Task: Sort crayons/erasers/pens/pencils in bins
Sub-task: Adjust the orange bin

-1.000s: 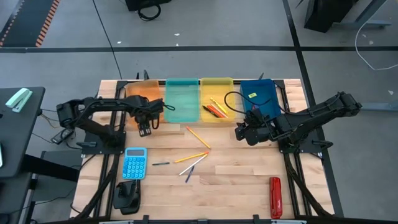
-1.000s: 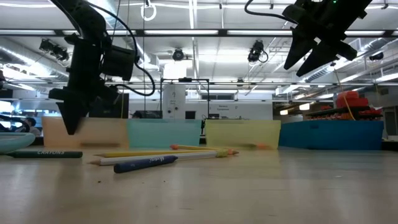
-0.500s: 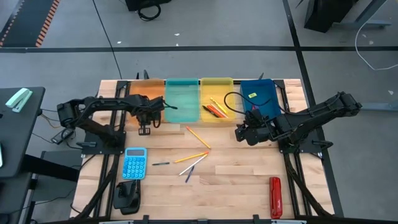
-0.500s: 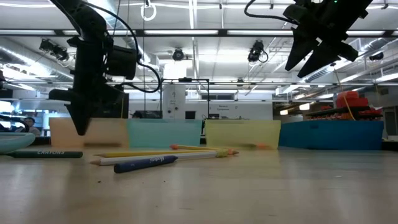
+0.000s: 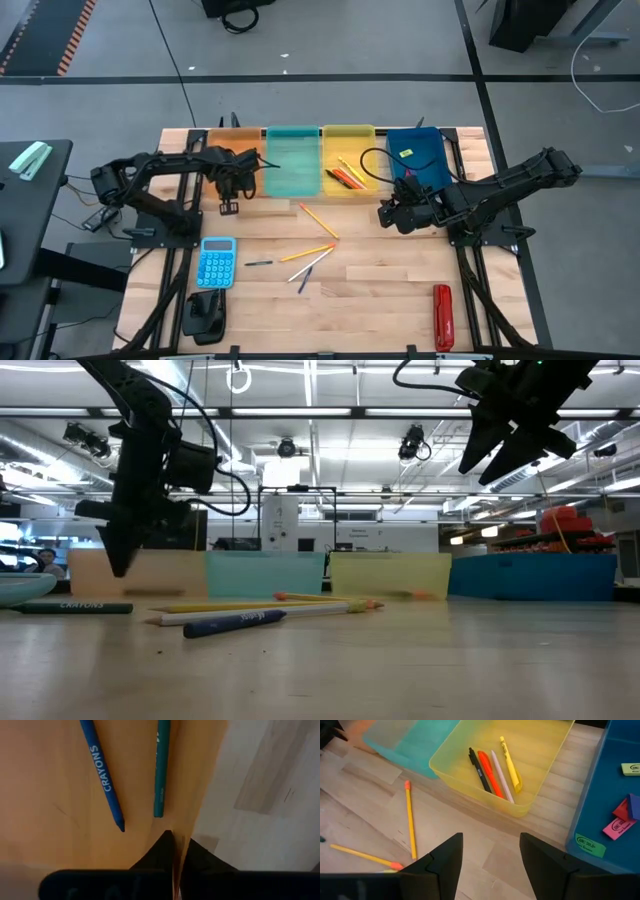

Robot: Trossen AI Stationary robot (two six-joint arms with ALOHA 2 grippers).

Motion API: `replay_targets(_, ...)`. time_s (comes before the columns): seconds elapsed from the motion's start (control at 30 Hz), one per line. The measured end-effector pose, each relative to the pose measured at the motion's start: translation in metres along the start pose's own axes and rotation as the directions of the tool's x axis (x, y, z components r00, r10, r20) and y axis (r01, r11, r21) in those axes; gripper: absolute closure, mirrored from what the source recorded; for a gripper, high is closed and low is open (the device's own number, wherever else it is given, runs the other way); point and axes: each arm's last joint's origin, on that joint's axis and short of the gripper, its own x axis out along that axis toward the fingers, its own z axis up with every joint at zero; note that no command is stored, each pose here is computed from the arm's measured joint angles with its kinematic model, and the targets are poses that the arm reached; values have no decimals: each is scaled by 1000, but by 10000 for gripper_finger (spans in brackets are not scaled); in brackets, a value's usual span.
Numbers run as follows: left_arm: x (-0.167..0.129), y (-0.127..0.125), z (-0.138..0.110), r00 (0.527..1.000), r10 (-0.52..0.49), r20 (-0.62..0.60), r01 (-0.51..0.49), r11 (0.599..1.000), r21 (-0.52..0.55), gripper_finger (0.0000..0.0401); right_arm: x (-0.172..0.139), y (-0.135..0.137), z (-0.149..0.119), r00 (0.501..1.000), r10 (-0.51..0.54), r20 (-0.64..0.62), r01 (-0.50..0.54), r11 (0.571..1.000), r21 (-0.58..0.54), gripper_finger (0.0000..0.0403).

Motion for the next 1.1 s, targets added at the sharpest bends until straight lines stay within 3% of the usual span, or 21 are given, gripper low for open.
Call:
replay_targets(0.4, 2, 10, -10, 999, -19, -49, 17, 999, -42, 379, 0, 0, 0, 1000, 0, 0, 0, 1000, 1, 198)
replay_targets(0.57, 2, 8, -9, 998, -5, -61, -1, 996, -92, 351, 0, 0, 0, 1000, 0, 0, 0, 1000, 13, 198)
replay_targets(0.87, 0, 1, -12, 993, 4, -119, -11, 998, -59, 295, 0, 0, 1, 999, -12, 36, 12, 1000, 15, 198)
replay_targets(1.1, -1, -3, -10, 993, -4, -116, -4, 998, -63, 275, 2, -2, 4, 999, -26, 43, 25, 999, 26, 198)
